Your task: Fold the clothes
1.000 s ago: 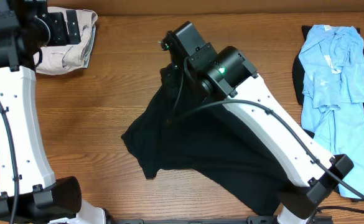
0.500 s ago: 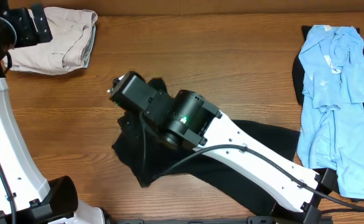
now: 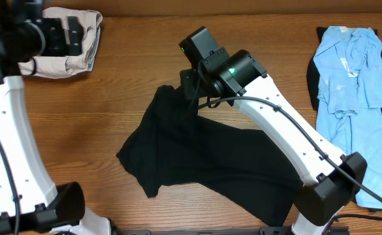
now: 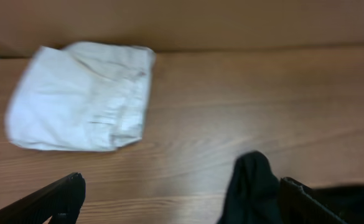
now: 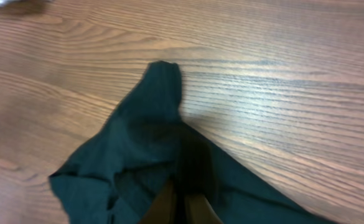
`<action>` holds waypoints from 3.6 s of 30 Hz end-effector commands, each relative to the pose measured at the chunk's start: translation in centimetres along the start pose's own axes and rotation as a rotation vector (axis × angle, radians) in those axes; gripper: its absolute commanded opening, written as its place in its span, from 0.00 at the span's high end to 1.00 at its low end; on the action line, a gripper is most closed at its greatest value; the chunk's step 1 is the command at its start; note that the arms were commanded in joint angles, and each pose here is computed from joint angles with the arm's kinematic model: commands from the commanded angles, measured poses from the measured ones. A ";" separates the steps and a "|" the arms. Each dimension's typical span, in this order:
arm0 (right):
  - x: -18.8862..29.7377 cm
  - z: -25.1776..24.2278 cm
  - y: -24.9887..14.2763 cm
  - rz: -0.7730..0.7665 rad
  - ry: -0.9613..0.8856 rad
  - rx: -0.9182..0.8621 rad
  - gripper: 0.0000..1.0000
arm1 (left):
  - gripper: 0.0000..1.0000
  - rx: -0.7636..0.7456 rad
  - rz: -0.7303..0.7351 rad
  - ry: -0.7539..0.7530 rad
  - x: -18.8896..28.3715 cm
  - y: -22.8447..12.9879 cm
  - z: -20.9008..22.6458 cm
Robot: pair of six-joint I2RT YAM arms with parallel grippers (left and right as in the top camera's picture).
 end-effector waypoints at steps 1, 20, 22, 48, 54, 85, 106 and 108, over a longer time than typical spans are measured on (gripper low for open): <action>-2.2 -1.7 -0.7 0.017 0.001 -0.029 0.96 | 0.03 -0.067 0.082 -0.076 -3.4 -0.6 -1.8; 4.1 -14.8 10.5 -0.418 0.173 -0.245 0.00 | 0.10 -0.155 0.188 -0.147 -6.6 -2.1 -5.4; 6.5 -14.7 9.1 -0.390 0.167 -0.260 0.00 | 0.10 -0.140 0.187 -0.150 -5.8 -2.2 -5.6; 20.8 -15.5 -10.8 -0.167 -0.180 -0.558 0.00 | 0.00 -0.130 0.654 -0.183 -10.6 -22.4 -13.7; 18.5 -16.0 -10.5 -0.126 -0.191 -0.562 0.00 | 0.14 -0.055 0.893 -0.087 -15.2 -31.5 -12.2; 13.8 -16.9 -8.8 -0.042 -0.202 -0.569 0.00 | 0.96 -0.163 0.803 0.178 -18.5 -30.4 -8.9; 12.6 -17.1 -9.1 -0.023 -0.209 -0.534 0.00 | 0.18 0.030 1.028 0.161 -14.8 -33.0 -9.9; 12.0 -17.3 -9.3 -0.011 -0.212 -0.535 0.00 | 0.21 0.037 1.016 0.236 -14.8 -33.2 -9.3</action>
Point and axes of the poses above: each gripper's point midway between its finger pads, its own x axis back along the fingers, its own z axis along the line the jaws close on, y = z × x, the point moved 4 cm from there along x, back along the fingers, and after that the axes turned 2 degrees about x, right-handed, at the moved point
